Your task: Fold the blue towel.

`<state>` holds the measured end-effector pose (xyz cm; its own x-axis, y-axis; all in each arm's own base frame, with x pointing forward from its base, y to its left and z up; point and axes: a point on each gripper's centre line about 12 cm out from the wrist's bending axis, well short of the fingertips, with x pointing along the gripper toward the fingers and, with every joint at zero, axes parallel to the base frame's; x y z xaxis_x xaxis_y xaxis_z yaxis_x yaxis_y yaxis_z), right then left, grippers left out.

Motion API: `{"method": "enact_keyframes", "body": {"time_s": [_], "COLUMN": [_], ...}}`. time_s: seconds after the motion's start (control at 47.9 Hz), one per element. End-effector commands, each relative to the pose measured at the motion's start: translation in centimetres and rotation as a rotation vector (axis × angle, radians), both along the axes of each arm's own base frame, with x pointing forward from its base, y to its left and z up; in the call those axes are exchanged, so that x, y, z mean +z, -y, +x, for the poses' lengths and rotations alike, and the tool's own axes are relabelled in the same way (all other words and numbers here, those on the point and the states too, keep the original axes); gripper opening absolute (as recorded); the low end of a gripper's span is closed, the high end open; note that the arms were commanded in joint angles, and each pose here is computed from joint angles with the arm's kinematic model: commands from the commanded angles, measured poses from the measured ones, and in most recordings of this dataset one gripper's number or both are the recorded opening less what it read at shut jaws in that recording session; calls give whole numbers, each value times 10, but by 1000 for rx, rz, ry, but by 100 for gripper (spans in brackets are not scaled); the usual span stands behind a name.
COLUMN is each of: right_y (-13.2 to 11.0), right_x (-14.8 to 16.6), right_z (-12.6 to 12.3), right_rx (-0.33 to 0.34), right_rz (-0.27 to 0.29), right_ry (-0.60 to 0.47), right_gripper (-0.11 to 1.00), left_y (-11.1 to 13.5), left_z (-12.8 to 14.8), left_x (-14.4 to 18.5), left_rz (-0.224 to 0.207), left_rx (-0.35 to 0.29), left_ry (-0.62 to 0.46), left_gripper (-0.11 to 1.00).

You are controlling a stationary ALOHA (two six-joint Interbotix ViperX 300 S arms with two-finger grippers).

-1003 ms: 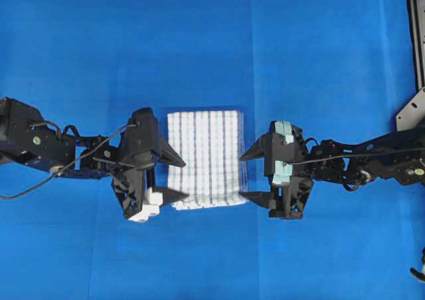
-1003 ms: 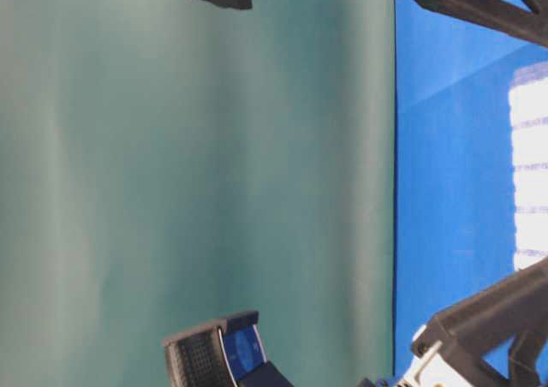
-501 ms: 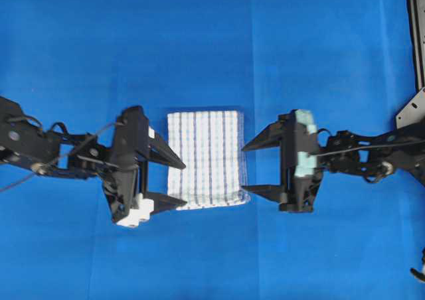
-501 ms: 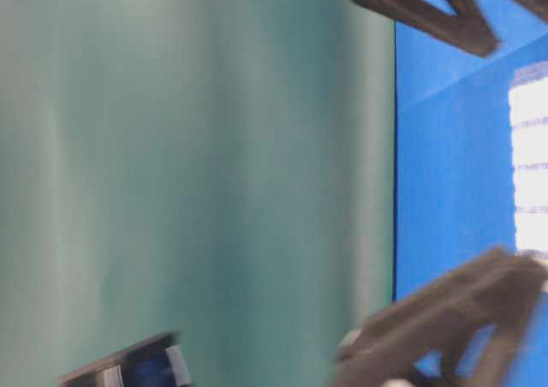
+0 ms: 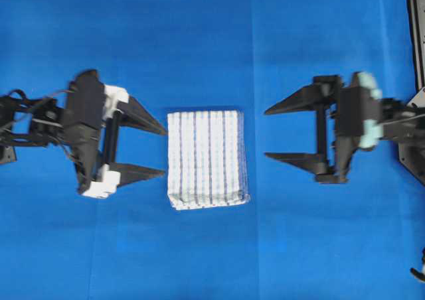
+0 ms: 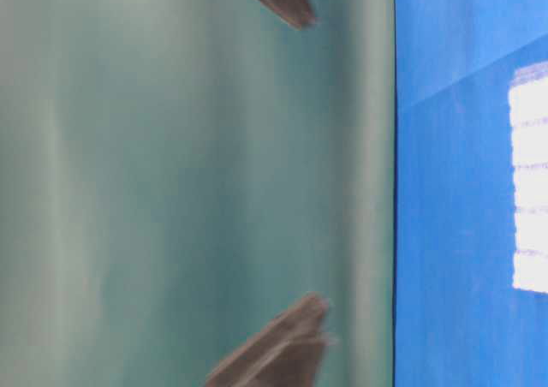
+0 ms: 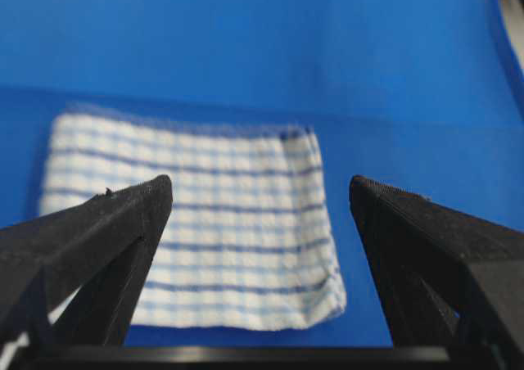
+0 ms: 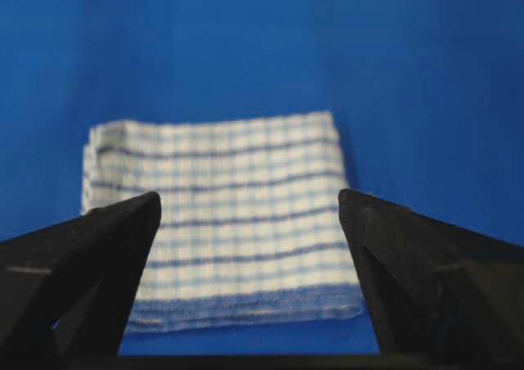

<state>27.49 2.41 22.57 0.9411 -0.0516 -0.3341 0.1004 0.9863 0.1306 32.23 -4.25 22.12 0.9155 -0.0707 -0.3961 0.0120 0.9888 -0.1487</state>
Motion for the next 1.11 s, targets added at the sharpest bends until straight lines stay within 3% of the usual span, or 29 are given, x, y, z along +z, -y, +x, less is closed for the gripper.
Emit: {"method": "enact_keyframes", "body": {"time_s": [0.0, 0.272, 0.46, 0.522, 0.668, 0.856, 1.086], "right_y": [2, 3, 13, 17, 21, 24, 34], "right_x": [17, 39, 32, 28, 19, 1, -22], "right_z": [-10, -48, -71, -78, -89, -96, -103], "right_rx": [6, 70, 52, 41, 29, 13, -58], "right_rz": [1, -17, -54, -64, -72, -84, -114], "right_ry": [62, 163, 192, 199, 204, 175, 150], "right_gripper": [86, 86, 86, 86, 86, 86, 86], "left_y": [-7, -18, -22, -22, -21, -22, -25], "left_z": [-10, -60, -99, -113, -136, -155, -162], "left_x": [18, 25, 30, 30, 24, 8, -5], "left_rz": [2, -1, 1, 74, 128, 133, 141], "left_rx": [16, 29, 14, -25, -73, -83, -73], "left_ry": [66, 139, 212, 233, 236, 243, 253], "left_gripper": [93, 93, 92, 92, 91, 89, 87]}}
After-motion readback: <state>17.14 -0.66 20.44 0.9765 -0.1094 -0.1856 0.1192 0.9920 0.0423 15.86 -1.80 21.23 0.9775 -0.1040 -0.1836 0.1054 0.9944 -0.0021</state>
